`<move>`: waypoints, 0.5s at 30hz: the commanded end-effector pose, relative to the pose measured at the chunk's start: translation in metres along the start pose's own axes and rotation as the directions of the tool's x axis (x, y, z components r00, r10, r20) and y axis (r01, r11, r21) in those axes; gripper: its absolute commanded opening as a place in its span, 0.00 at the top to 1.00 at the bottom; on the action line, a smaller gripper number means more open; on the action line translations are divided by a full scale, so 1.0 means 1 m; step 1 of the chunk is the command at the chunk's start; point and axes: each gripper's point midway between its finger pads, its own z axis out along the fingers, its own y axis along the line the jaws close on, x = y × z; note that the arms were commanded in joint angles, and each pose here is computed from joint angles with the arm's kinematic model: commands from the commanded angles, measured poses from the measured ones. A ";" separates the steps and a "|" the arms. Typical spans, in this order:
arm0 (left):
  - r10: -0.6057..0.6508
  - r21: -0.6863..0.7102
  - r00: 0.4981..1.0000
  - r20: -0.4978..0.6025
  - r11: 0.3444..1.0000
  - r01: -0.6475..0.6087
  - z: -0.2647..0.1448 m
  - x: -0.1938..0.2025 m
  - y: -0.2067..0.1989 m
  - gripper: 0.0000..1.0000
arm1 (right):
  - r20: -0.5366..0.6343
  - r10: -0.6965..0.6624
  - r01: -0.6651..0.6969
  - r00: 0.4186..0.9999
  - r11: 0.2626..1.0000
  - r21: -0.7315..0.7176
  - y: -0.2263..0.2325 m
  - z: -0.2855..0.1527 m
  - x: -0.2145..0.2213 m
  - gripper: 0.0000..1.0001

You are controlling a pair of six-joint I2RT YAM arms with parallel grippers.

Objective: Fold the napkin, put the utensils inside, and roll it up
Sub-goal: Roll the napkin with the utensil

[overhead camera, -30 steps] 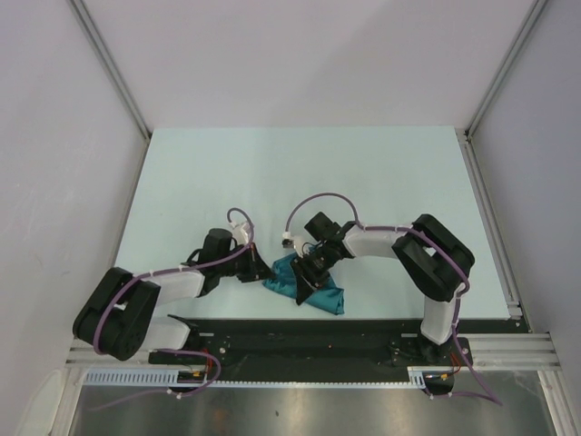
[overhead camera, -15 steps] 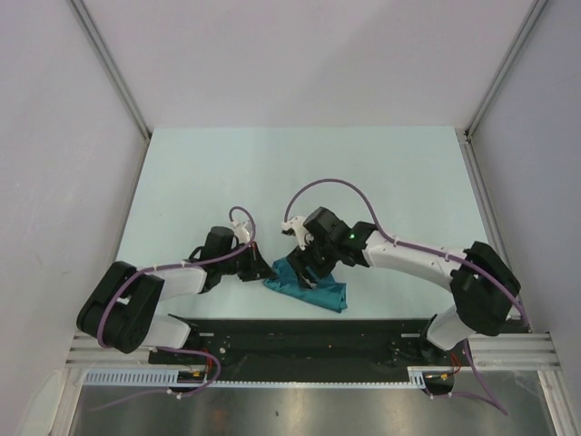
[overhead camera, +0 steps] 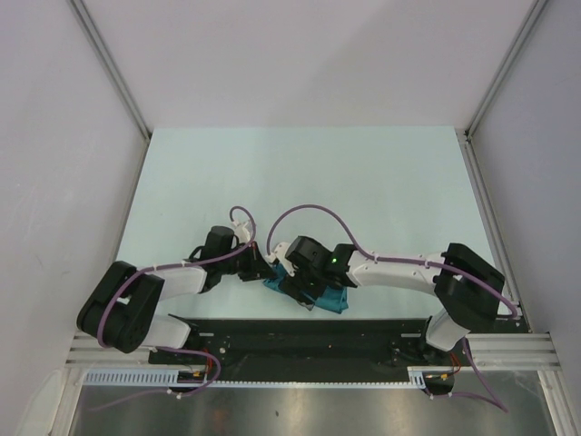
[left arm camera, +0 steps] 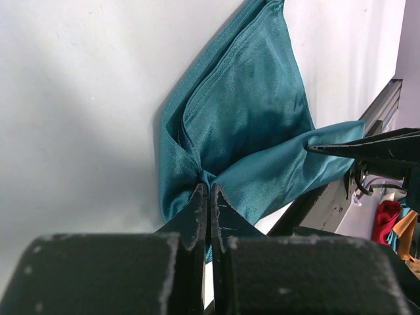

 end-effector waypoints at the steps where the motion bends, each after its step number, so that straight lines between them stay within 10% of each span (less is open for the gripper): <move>1: 0.013 0.004 0.999 -0.030 1.000 -0.013 0.000 0.003 0.000 1.00 | 0.063 -0.039 0.035 0.997 0.997 0.071 -0.008 -0.002 -0.013 0.25; 15: 0.008 0.011 0.999 -0.038 1.000 -0.008 0.001 0.004 -0.001 1.00 | 0.006 -0.057 0.056 0.998 0.993 0.101 -0.013 0.013 0.007 0.24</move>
